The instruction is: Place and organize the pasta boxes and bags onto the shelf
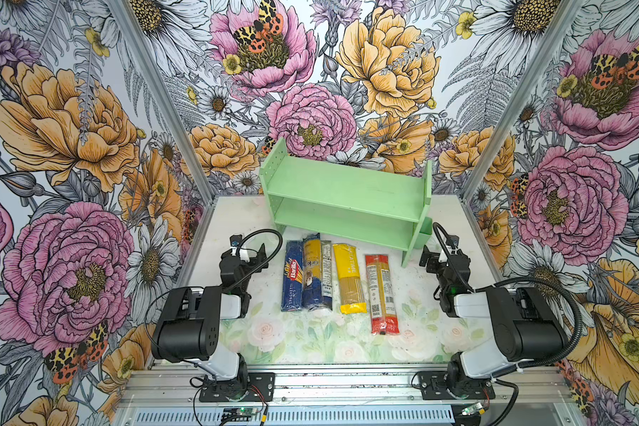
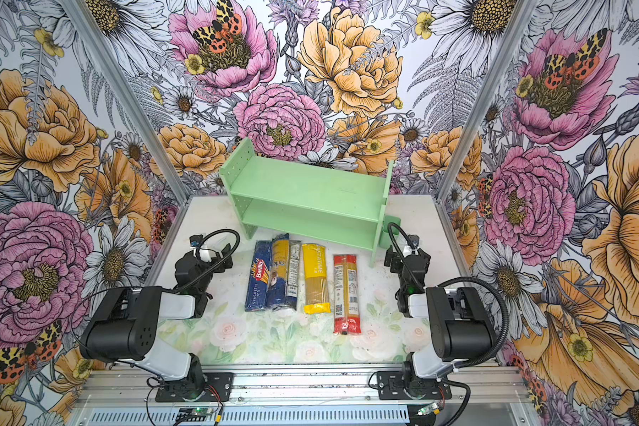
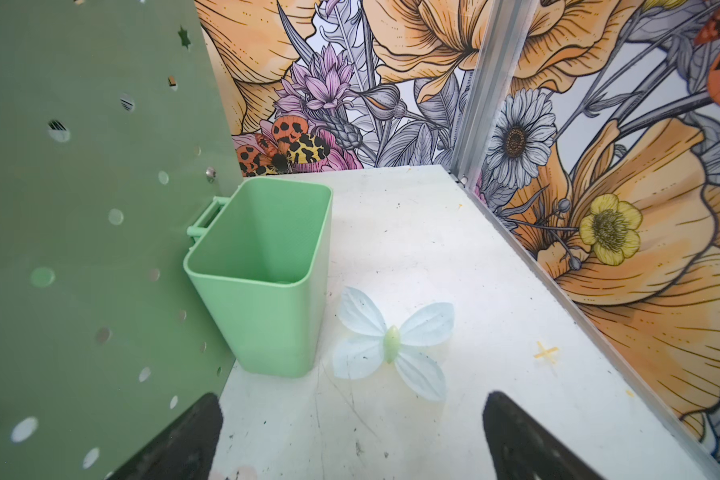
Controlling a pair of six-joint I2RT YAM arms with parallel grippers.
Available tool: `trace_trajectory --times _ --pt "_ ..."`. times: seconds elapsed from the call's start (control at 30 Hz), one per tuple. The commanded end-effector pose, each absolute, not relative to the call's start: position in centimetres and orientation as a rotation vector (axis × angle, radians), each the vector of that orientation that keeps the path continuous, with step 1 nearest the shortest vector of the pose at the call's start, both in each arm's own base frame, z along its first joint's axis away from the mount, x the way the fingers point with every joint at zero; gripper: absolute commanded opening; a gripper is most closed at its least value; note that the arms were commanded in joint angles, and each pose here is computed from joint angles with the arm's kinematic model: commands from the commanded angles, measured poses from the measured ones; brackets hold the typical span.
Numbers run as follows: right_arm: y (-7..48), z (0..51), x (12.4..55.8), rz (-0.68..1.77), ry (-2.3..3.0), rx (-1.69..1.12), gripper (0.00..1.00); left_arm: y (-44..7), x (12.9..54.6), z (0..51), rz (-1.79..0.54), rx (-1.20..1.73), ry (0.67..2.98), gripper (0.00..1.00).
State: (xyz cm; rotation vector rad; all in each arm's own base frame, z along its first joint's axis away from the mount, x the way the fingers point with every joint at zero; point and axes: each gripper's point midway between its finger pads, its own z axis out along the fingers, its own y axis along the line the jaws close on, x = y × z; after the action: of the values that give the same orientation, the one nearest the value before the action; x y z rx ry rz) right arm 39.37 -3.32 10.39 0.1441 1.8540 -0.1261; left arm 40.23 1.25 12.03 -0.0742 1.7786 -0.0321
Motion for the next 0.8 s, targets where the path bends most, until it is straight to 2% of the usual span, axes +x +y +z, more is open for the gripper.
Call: trace_trajectory --times 0.0,0.53,0.77 --pt "-3.0 11.4 40.1 -0.125 1.826 0.125 0.99 1.1 40.7 12.9 -0.045 -0.056 1.753 0.99" --pt "-2.1 11.5 40.1 -0.106 1.822 0.077 1.0 0.5 40.6 12.9 -0.061 -0.022 1.753 0.99" --pt "-2.7 12.7 37.6 -0.151 1.688 0.126 0.99 0.5 40.5 13.0 -0.044 -0.023 1.747 0.99"
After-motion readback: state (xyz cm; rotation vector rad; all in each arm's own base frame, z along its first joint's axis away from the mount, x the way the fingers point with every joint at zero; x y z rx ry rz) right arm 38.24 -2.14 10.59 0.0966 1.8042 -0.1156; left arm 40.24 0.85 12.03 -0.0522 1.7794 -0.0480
